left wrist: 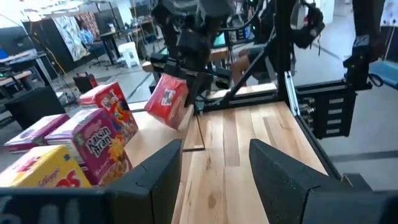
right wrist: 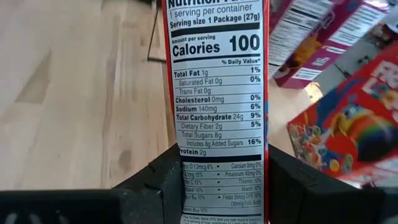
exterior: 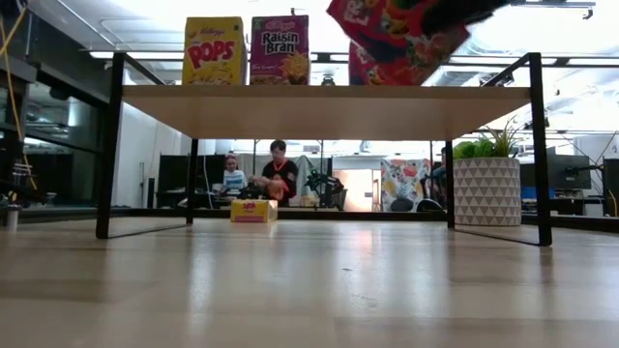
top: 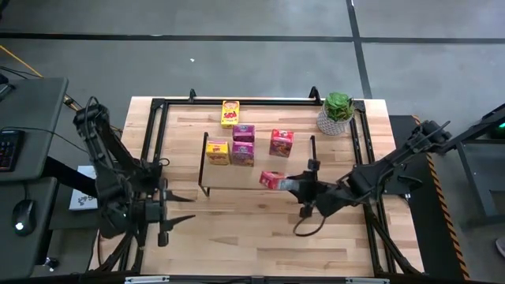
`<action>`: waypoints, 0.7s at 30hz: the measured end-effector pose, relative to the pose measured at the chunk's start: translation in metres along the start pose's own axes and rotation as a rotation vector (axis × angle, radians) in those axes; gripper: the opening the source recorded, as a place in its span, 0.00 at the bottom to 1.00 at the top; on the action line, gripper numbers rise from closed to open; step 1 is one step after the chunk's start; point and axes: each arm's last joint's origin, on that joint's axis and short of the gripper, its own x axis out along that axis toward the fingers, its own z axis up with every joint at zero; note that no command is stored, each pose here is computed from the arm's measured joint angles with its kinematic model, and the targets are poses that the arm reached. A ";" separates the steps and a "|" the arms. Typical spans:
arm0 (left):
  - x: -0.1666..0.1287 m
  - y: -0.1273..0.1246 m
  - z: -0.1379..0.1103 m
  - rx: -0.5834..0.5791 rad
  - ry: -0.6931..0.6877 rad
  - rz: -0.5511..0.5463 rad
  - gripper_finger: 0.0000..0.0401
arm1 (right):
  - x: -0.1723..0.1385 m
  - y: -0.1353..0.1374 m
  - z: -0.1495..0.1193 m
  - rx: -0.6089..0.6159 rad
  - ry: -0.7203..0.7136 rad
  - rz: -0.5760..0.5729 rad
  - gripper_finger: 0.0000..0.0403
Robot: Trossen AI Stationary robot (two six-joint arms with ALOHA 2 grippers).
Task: Stack cereal on shelf
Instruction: Put the red cereal box on the shelf
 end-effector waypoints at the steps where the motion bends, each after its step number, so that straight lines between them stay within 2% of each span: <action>1: -0.001 0.001 -0.001 -0.001 -0.008 0.002 0.44 | -0.004 -0.003 -0.006 0.016 -0.030 0.007 0.39; 6: -0.001 0.003 -0.006 0.000 -0.039 0.005 0.44 | -0.023 -0.025 -0.017 0.162 -0.334 0.085 0.39; 9: 0.003 0.004 -0.007 0.008 -0.040 0.021 0.44 | -0.018 -0.035 -0.039 0.200 -0.486 0.123 0.39; 12: 0.007 0.005 -0.007 0.009 -0.036 0.039 0.44 | -0.009 -0.044 -0.060 0.291 -0.612 0.130 0.39; 16: 0.013 0.008 -0.007 0.005 -0.032 0.064 0.44 | 0.007 -0.051 -0.080 0.378 -0.667 0.158 0.39; 21: 0.020 0.013 -0.006 -0.004 -0.030 0.100 0.44 | 0.027 -0.051 -0.076 0.373 -0.628 0.169 0.39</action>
